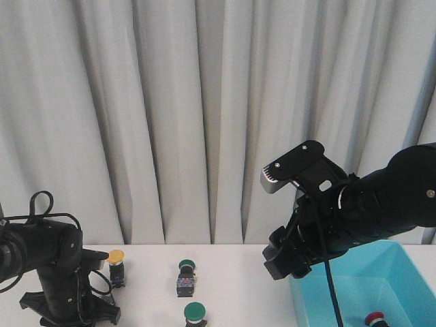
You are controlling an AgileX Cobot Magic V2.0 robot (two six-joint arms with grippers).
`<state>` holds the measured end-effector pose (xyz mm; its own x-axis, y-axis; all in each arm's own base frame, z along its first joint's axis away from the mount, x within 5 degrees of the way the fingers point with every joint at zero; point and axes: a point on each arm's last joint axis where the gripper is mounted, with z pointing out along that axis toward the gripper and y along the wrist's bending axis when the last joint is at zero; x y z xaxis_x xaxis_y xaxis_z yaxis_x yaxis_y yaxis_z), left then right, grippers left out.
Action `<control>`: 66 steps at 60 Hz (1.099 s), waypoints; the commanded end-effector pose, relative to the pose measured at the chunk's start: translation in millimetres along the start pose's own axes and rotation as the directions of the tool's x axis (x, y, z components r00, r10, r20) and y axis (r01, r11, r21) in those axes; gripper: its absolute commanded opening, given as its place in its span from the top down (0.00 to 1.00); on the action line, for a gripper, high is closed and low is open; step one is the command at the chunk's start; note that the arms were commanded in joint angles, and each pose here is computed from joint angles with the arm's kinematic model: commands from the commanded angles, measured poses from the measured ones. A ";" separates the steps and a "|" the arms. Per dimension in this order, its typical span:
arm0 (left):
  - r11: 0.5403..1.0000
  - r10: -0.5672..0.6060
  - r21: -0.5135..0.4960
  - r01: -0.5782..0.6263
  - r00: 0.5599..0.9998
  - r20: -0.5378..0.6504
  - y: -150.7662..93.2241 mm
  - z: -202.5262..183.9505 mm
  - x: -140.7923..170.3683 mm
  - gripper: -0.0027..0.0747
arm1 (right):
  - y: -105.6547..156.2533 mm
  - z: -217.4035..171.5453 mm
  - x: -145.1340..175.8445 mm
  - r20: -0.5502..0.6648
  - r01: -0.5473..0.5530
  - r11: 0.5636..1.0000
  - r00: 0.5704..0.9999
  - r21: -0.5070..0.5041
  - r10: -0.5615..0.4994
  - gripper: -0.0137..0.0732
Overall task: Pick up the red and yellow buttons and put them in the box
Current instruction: 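Lower the left gripper onto the yellow-capped button and grasp it, then lift the yellow button and pass it to the right gripper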
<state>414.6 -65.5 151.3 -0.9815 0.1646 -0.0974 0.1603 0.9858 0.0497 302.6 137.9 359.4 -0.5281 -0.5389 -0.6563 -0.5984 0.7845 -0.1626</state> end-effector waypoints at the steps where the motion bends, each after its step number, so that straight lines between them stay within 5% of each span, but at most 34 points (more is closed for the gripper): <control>1: 1.000 -0.003 0.020 0.000 0.992 0.129 -0.3 -39.3 -6.9 0.97 | -2.4 -23.0 -12.7 0.112 0.002 0.999 0.994 0.033 -0.005 0.28; 16: 0.987 -0.087 0.158 0.040 0.948 0.305 -9.0 -90.1 -8.0 0.97 | -2.6 -23.0 -13.1 0.116 0.022 0.999 0.993 0.038 -0.026 0.28; 27: 0.935 -0.106 0.347 -0.068 0.883 0.458 -25.5 -152.1 3.2 0.97 | -2.2 -23.0 -15.2 0.132 0.167 0.984 0.976 0.054 -0.173 0.28; 36: 0.806 -0.133 0.544 -0.233 0.825 0.549 -45.6 -201.3 19.1 0.97 | 4.4 -23.6 -18.6 0.181 0.343 0.939 0.923 0.022 -0.341 0.28; 42: 0.669 -0.168 0.667 -0.328 0.807 0.566 -58.2 -227.9 30.7 0.97 | 11.1 -24.8 -22.1 0.244 0.404 0.915 0.889 -0.018 -0.387 0.28; 54: 0.428 -0.234 0.832 -0.352 0.847 0.478 -73.9 -249.6 41.3 0.97 | 18.3 -27.1 -26.7 0.326 0.461 0.886 0.846 -0.052 -0.421 0.28; 66: 0.391 -0.212 0.843 -0.370 0.855 0.474 -85.4 -253.8 45.9 0.97 | 19.0 -27.2 -26.5 0.330 0.526 0.849 0.808 -0.035 -0.488 0.28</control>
<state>345.4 -144.7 361.5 -0.8562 -0.0138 -0.5165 0.4581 0.4421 -0.7711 294.9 161.0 367.4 -0.0171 -0.7541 -0.6565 -0.8528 0.3538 -0.3842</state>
